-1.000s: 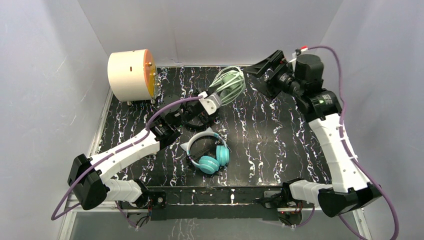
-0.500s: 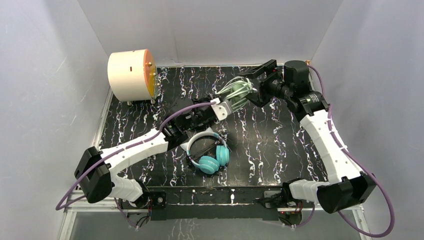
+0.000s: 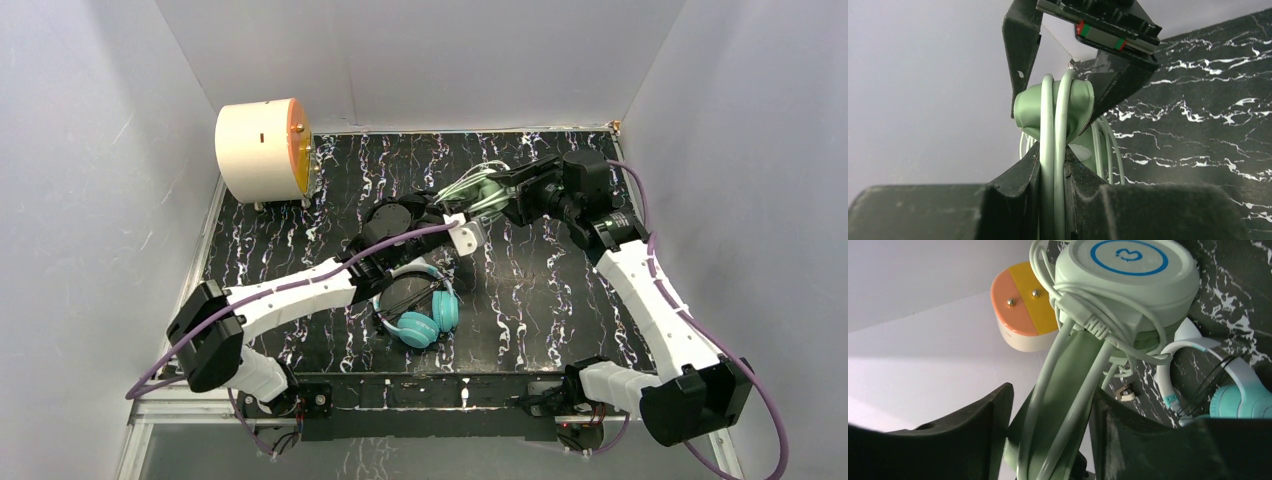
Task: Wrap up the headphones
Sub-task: Wrap the headphones cable around the headphones.
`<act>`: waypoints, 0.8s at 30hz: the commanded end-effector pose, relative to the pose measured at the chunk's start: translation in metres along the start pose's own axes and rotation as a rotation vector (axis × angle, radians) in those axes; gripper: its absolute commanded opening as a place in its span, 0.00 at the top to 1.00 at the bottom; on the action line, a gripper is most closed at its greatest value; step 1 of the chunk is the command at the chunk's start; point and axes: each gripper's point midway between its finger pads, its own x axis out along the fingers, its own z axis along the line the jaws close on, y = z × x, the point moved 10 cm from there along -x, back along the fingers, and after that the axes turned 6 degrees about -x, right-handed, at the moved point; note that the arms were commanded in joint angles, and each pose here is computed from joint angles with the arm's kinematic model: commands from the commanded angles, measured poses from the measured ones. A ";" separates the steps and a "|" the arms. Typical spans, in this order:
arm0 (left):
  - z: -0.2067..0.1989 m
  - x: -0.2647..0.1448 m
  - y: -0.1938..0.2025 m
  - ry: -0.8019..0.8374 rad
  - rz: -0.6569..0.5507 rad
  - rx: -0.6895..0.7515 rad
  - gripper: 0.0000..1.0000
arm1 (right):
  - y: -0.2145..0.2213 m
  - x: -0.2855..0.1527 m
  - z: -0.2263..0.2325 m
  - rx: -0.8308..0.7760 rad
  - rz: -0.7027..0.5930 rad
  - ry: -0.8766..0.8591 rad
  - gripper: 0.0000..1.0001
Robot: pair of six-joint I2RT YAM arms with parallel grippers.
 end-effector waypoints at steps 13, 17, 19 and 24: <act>-0.039 0.029 0.028 0.049 -0.014 -0.062 1.00 | -0.042 0.020 -0.052 -0.014 -0.218 -0.213 1.00; -0.057 0.032 0.048 0.089 0.031 -0.129 0.95 | -0.058 0.018 -0.070 -0.051 -0.230 -0.306 1.00; -0.069 0.032 0.059 0.117 0.053 -0.178 0.74 | -0.067 0.021 -0.079 -0.099 -0.229 -0.327 1.00; -0.090 0.023 0.073 0.148 0.072 -0.292 0.41 | -0.081 0.023 -0.094 -0.190 -0.238 -0.392 1.00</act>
